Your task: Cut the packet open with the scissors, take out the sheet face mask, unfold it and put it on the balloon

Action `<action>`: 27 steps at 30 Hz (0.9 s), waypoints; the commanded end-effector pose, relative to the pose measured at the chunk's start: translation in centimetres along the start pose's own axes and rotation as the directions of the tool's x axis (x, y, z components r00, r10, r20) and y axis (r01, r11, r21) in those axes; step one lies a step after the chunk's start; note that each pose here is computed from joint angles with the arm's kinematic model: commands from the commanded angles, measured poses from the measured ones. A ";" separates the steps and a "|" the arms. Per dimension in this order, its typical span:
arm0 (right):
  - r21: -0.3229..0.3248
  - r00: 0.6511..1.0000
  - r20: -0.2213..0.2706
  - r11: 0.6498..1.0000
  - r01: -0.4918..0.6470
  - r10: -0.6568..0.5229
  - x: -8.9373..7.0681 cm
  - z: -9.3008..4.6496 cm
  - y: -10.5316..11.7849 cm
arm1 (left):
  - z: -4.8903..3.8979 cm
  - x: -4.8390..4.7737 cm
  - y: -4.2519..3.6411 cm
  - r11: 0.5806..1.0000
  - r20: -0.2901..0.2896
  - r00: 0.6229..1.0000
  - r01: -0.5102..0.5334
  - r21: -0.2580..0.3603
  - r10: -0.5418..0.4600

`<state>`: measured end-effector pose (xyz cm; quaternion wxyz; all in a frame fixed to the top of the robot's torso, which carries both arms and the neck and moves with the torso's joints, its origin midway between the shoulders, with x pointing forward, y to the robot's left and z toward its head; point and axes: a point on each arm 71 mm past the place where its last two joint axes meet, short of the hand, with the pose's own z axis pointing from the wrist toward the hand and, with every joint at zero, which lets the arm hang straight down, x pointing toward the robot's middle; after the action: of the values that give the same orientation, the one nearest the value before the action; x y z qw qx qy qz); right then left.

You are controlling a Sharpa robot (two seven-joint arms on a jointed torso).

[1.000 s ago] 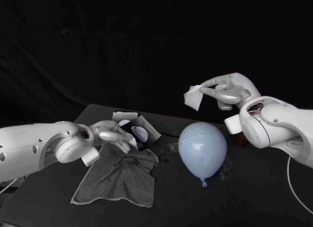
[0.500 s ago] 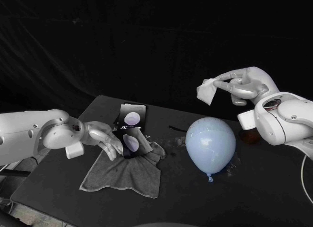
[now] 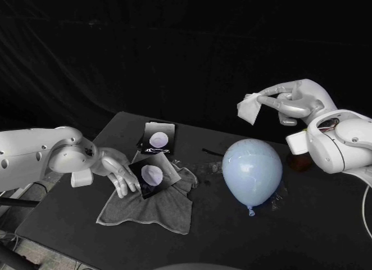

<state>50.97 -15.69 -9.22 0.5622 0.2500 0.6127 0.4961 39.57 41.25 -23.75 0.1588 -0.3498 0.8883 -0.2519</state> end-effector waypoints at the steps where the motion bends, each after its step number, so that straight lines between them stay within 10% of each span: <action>1: -0.008 1.000 -0.021 1.000 -0.001 0.001 0.2 0.0 0.1 | -0.32 -0.41 0.25 0.999 0.002 1.000 -0.029 -0.019 0.030; 27: 0.006 0.998 -0.056 1.000 -0.001 0.002 0.6 -0.2 -0.1 | -4.94 -5.07 -1.34 0.993 0.132 0.985 -0.115 0.037 0.109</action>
<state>50.73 -15.45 -9.52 0.5504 0.2448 0.6236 0.4983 41.64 45.78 -18.53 0.2439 -0.3313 0.8805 -0.2356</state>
